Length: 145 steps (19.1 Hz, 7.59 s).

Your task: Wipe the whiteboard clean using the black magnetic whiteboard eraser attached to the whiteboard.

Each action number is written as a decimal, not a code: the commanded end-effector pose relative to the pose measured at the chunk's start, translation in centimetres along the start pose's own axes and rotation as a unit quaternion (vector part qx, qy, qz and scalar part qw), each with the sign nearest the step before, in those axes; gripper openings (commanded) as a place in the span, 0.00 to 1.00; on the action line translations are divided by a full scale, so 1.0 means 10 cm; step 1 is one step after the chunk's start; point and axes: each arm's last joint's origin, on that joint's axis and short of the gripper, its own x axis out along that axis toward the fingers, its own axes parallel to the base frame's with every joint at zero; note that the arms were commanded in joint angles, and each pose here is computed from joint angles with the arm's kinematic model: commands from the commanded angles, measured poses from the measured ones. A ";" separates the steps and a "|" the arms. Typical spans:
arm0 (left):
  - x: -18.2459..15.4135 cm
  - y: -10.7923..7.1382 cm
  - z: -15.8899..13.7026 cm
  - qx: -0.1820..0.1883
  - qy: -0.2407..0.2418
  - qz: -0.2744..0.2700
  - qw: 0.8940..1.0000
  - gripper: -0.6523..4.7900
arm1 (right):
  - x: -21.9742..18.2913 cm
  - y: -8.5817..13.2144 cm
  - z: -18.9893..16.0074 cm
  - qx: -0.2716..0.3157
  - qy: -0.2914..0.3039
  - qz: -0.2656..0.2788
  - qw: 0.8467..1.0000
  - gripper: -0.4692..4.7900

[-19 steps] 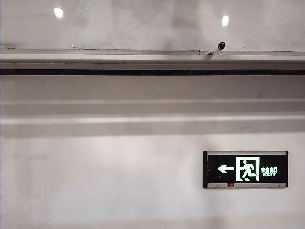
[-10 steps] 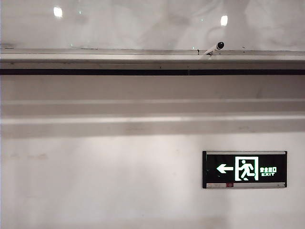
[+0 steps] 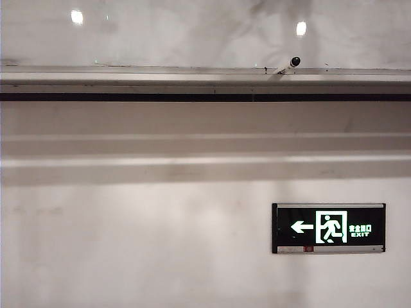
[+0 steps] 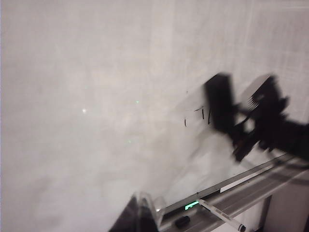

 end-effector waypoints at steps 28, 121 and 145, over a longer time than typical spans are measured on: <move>0.09 0.00 0.00 0.002 -0.013 -0.013 1.000 0.11 | 0.01 -0.46 -0.08 0.048 -0.051 -0.104 0.992 0.16; -1.41 -0.26 -2.96 -0.051 0.068 0.020 0.996 0.11 | -3.68 0.87 -2.10 0.209 0.026 0.021 0.977 0.08; -1.51 0.11 -3.62 -0.027 0.086 0.250 0.964 0.11 | -3.68 0.87 -2.10 0.209 0.028 0.021 0.977 0.08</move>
